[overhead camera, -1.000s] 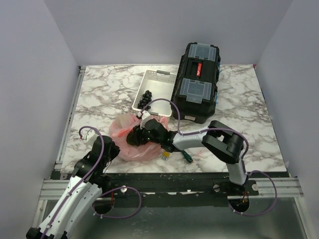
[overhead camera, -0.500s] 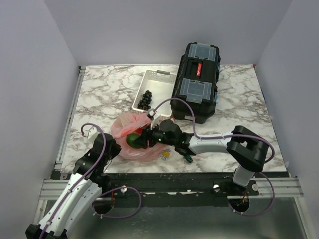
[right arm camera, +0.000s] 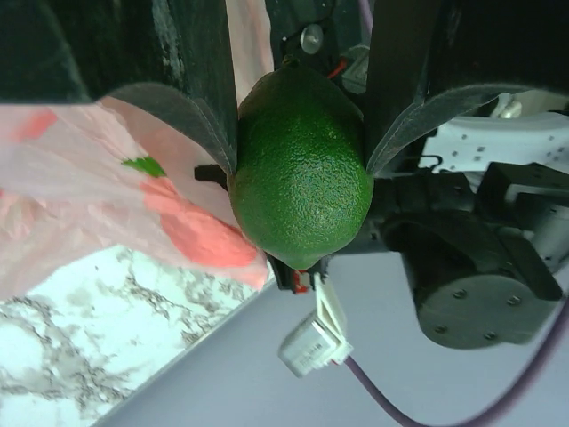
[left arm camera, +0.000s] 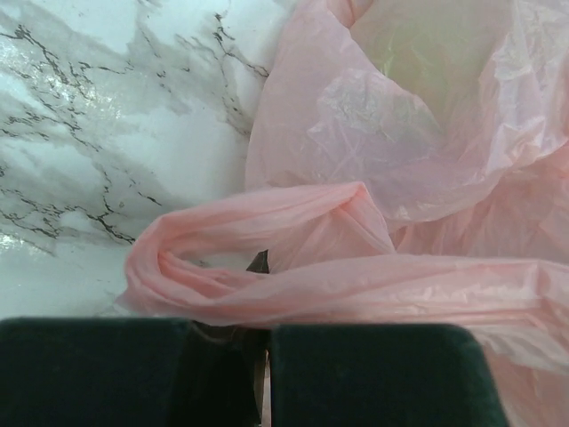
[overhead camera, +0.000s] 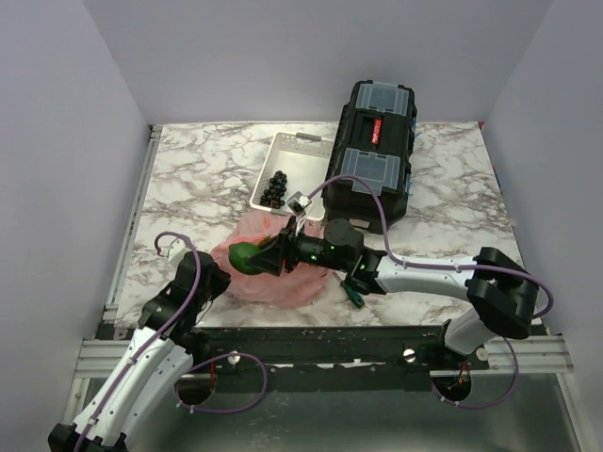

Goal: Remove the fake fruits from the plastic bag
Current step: Take out the fake fruit from the plastic bag, then place the fake fruit in the bin.

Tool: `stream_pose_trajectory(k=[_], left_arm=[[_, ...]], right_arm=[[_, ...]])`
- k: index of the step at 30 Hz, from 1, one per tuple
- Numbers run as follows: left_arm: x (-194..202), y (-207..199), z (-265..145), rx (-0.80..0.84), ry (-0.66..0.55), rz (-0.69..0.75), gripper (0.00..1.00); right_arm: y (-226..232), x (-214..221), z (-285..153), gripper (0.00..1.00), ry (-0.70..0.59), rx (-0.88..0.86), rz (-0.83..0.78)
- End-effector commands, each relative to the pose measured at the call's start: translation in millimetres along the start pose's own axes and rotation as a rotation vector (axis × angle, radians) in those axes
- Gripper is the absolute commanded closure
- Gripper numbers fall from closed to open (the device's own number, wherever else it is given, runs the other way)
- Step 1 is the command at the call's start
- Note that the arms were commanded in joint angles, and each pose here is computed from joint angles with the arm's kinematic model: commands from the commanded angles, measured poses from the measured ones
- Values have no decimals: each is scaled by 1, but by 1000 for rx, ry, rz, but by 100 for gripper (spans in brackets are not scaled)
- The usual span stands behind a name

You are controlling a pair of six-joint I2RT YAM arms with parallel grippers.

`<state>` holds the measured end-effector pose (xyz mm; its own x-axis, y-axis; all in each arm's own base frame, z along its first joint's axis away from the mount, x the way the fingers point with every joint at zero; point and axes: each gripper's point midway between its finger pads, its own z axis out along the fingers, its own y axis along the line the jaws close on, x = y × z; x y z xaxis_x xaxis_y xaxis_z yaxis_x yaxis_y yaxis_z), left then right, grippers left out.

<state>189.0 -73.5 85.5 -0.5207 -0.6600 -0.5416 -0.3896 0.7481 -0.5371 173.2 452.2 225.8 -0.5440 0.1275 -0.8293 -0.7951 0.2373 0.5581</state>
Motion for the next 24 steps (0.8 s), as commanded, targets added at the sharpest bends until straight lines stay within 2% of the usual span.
stream_pose_trajectory(k=[1, 7, 11, 20, 24], left_arm=[[-3, -3, -5, 19, -6, 11, 100], [-4, -19, -15, 98, 11, 34, 100], [-19, -18, -29, 82, -42, 30, 100], [-73, -34, -62, 85, -221, 118, 100], [-98, -39, -72, 37, -293, 175, 100]], right_arm=[[30, -29, 13, 93, -56, -112, 1], [37, -39, 40, 93, -89, -188, -29], [48, -60, 45, 93, -104, -196, -61], [5, -118, -2, 93, -245, 135, -162], [-20, -142, -23, 94, -292, 251, -149]])
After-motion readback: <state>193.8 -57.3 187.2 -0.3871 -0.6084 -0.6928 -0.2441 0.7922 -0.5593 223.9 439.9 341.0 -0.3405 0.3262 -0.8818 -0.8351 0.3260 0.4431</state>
